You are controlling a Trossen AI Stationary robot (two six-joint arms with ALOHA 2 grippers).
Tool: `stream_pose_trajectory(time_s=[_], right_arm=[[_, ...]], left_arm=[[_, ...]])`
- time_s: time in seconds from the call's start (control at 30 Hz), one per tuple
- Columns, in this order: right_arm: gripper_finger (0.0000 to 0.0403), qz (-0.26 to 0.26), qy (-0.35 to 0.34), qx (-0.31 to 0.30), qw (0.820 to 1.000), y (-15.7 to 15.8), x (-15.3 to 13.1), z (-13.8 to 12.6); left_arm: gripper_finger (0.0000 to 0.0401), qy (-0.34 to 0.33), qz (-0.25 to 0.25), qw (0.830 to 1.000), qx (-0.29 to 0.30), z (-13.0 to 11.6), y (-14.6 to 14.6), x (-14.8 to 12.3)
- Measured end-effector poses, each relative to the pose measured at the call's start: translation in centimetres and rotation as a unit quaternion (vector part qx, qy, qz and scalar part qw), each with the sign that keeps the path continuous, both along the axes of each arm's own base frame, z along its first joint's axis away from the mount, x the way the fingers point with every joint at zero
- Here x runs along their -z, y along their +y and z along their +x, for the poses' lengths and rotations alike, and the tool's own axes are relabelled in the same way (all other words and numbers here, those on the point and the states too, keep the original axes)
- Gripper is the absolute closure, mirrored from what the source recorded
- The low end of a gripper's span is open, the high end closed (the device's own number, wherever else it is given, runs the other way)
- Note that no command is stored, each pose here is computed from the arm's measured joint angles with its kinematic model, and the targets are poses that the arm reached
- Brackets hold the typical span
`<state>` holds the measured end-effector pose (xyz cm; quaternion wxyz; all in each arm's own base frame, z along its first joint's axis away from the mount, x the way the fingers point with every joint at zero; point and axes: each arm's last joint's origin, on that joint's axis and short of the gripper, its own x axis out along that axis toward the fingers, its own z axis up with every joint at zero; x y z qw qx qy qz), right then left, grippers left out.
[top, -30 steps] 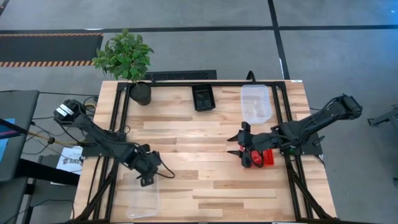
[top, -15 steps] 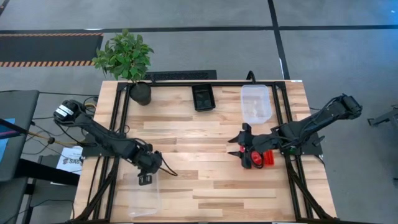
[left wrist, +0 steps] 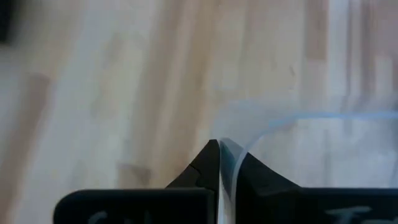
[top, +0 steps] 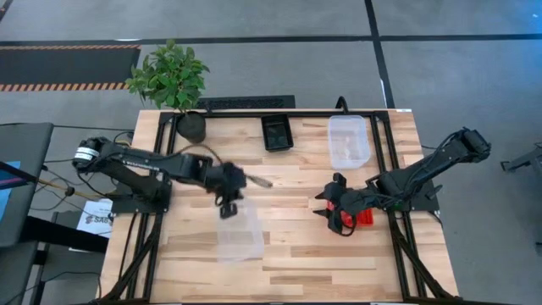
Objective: Stack baskets by color
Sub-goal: Stack the bottom transparent bin on top of the top transparent bin
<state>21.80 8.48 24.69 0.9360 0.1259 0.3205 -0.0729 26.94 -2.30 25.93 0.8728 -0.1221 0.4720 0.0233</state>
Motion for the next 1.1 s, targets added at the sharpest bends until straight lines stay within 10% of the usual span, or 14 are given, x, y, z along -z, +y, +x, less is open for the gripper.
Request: stream_pose_trajectory(time_s=[0.27, 0.6, 1.1], right_arm=[[0.0148, 0.03, -0.054, 0.059, 0.996, -0.9, -1.1, 0.9], [0.0148, -0.13, -0.132, 0.085, 0.979, -3.3, -5.9, 5.2], [0.0148, -0.175, 0.029, 0.148, 0.973, -4.1, -3.5, 15.0]], left_arm=[[0.0401, -0.056, 0.023, 0.991, -0.118, 0.9, 4.7, -1.8], [0.0401, -0.037, 0.005, 0.979, -0.203, 1.8, 6.6, -0.8], [0.0401, 0.018, 0.048, 0.97, -0.236, 3.7, 8.8, -1.3]])
